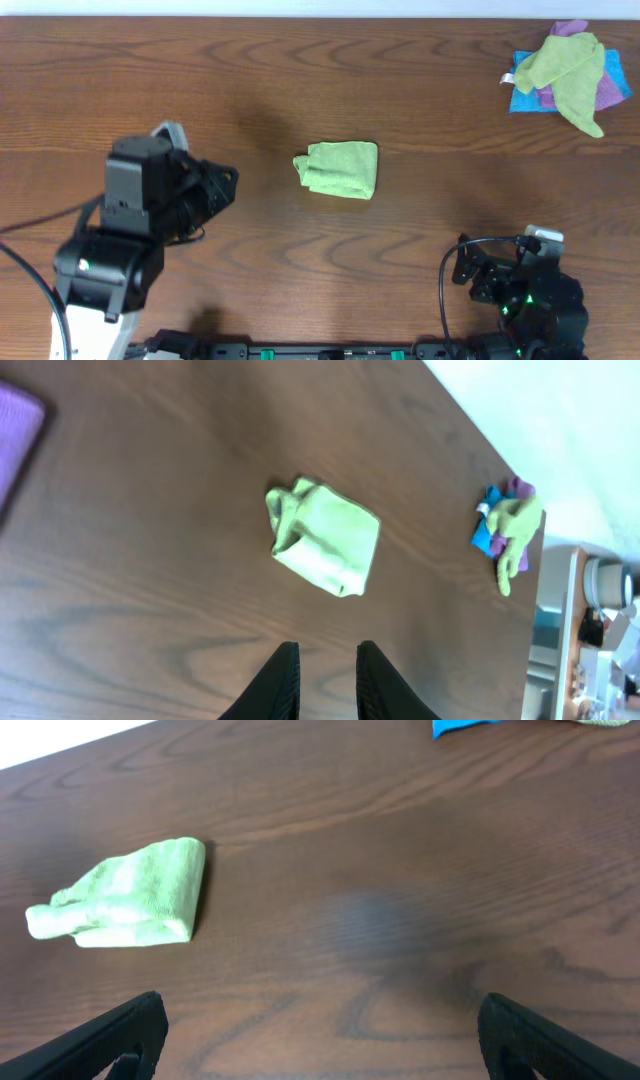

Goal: Fold the cloth
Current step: 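Release the folded cloth and retract both grippers, then move the left gripper to the folded cloth's left edge and grasp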

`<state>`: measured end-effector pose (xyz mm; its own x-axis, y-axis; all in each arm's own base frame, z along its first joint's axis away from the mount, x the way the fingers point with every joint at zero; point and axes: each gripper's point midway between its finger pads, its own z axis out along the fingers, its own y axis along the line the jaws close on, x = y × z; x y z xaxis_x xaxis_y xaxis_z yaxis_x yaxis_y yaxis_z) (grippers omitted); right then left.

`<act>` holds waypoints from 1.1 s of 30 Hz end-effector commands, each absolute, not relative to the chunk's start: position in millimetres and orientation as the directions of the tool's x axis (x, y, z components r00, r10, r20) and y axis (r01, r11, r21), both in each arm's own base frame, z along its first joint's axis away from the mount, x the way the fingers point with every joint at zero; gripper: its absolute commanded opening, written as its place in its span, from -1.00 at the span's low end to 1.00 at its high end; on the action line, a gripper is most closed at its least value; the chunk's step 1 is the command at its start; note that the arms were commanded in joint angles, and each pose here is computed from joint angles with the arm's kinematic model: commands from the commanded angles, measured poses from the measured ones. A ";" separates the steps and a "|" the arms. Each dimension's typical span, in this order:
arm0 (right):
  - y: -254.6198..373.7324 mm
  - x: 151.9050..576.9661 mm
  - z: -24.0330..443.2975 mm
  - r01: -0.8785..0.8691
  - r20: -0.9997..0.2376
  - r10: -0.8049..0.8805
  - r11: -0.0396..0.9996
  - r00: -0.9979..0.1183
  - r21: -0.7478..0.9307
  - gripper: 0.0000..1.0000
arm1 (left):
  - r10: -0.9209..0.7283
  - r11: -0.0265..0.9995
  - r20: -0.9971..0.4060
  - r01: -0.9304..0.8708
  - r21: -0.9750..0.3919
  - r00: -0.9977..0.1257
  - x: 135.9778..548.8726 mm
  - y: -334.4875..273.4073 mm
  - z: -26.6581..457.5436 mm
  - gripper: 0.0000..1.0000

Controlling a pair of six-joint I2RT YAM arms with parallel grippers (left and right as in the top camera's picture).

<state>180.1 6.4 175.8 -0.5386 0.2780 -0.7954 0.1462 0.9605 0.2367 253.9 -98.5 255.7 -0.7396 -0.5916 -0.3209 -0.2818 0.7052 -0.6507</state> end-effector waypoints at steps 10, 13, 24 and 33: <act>1.0 179.7 173.9 0.180 -0.794 0.297 0.955 -0.530 0.236 0.98 | -0.717 0.380 0.007 -0.398 -0.835 -0.697 254.2 -131.9 153.2 -0.35; 1.0 179.7 173.9 0.180 -0.794 0.297 0.955 -0.530 0.236 0.99 | -0.731 0.315 0.049 -0.400 -0.861 -0.681 256.7 -135.5 138.4 -0.10; 1.0 179.7 173.9 0.180 -0.794 0.297 0.955 -0.530 0.236 0.99 | -0.762 0.262 0.065 -0.398 -0.879 -0.644 271.1 -144.9 105.6 0.91; 1.0 179.7 173.9 0.180 -0.794 0.297 0.955 -0.530 0.236 0.98 | -0.766 0.199 0.130 -0.425 -0.883 -0.630 299.8 -166.3 79.1 0.91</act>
